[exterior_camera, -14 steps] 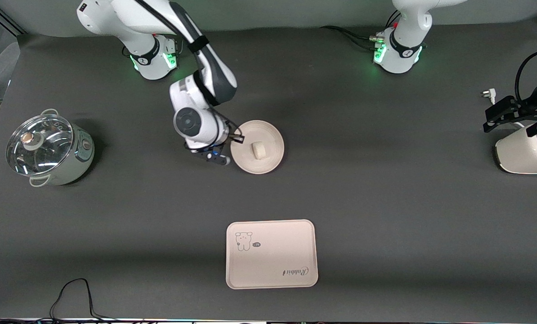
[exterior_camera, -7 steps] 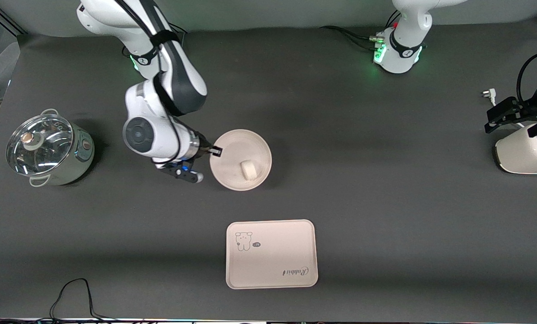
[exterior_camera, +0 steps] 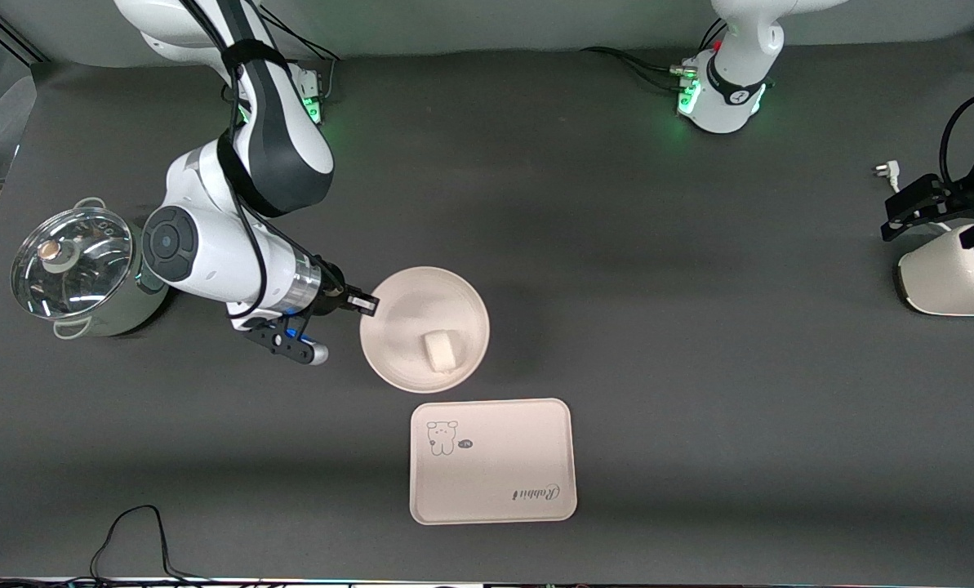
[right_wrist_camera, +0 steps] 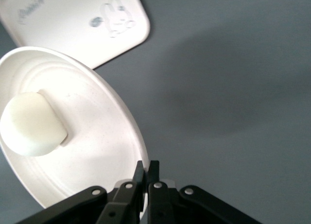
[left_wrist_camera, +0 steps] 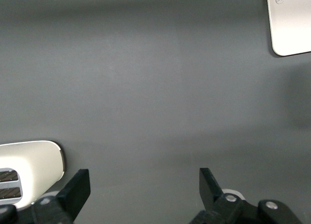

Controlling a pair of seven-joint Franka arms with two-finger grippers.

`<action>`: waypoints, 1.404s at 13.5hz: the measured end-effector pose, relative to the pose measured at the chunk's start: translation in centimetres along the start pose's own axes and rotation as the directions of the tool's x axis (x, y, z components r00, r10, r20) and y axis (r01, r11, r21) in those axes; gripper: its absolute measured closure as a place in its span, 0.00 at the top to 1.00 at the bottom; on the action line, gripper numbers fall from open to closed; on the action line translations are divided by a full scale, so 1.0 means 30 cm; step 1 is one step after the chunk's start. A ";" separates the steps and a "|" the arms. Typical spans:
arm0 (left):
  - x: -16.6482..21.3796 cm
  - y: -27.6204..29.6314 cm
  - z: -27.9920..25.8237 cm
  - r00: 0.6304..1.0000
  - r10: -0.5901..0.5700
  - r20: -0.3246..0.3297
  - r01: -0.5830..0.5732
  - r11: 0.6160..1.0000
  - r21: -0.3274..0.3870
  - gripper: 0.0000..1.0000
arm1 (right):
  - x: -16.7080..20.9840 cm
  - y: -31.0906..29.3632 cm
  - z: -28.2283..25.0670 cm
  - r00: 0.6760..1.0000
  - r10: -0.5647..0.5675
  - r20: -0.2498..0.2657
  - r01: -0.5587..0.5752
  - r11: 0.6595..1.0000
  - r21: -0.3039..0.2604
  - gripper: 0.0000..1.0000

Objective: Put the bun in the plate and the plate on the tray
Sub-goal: 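Lift the plate and carry it onto the rabbit tray with the right gripper, then lower the plate onto the tray and open the right gripper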

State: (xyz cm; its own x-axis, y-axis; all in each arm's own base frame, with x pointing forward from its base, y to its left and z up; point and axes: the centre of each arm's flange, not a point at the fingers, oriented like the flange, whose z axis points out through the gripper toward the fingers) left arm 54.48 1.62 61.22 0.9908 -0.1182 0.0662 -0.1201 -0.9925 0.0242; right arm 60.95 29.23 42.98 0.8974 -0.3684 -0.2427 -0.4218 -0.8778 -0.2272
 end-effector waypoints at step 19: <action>-0.002 0.000 0.000 1.000 0.001 0.004 -0.001 1.000 -0.001 1.00 | 0.461 -0.090 0.771 0.964 0.184 -0.194 -0.119 0.945 0.303 0.05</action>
State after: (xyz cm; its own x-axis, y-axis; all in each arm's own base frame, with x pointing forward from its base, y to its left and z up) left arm 54.44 1.62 61.23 0.9908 -0.1198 0.0624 -0.1216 -0.9923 0.0247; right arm 71.51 33.59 18.42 0.8124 -0.5757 -0.0926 -0.5450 -0.6932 -0.4717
